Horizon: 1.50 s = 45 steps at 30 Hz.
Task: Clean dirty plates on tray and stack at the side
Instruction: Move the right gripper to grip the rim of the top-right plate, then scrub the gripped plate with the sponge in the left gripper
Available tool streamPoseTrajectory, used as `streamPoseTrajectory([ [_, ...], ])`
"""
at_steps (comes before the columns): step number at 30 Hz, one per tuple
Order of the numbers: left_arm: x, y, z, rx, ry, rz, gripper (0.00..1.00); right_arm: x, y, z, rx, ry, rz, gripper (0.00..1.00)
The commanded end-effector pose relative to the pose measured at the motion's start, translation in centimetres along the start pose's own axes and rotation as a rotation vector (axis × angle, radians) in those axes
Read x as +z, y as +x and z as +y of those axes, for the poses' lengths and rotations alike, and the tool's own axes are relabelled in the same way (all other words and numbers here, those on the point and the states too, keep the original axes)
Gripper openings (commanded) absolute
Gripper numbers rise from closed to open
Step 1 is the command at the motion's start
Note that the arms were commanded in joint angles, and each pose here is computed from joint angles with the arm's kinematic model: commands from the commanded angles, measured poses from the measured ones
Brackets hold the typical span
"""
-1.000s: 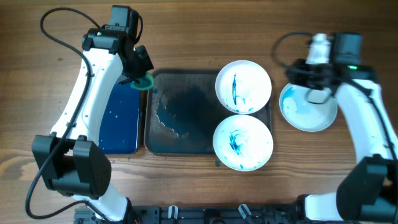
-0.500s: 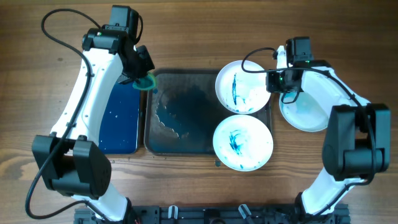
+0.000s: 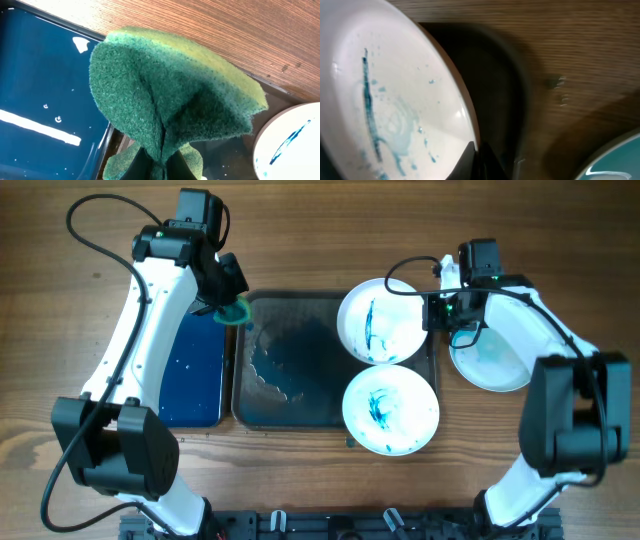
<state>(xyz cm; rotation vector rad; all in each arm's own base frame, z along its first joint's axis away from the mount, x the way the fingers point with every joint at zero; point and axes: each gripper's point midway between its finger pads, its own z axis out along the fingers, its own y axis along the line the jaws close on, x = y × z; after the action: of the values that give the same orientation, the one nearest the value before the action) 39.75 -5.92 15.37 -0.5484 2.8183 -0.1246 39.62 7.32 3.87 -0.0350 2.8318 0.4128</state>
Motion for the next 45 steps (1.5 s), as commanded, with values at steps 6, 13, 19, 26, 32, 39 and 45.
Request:
streamPoseTrajectory([
  [6,-0.5,-0.4,-0.8,-0.006,0.034,-0.017,0.04,-2.2,1.7,13.7,0.004,-0.162,0.001,0.04],
  [13,-0.5,-0.5,-0.8,-0.005,0.036,-0.021,0.04,3.7,5.3,15.6,0.074,-0.008,0.080,0.04],
  [19,-0.5,-0.5,-0.8,-0.005,0.036,-0.021,0.04,5.3,5.4,16.4,0.136,-0.059,0.102,0.05],
  [26,-0.5,0.0,-0.6,0.044,0.027,-0.005,0.04,6.3,5.5,16.2,0.174,-0.055,0.112,0.20],
  [32,0.1,0.7,-1.6,0.150,0.085,0.043,0.04,7.6,6.5,16.4,0.281,-0.069,0.165,0.12],
  [39,4.2,2.8,-3.0,0.298,0.135,0.182,0.04,7.7,6.5,16.4,0.285,-0.068,0.166,0.04],
  [45,9.0,5.9,-4.6,0.515,0.157,0.309,0.04,7.7,6.6,16.5,0.275,-0.075,0.170,0.04],
])
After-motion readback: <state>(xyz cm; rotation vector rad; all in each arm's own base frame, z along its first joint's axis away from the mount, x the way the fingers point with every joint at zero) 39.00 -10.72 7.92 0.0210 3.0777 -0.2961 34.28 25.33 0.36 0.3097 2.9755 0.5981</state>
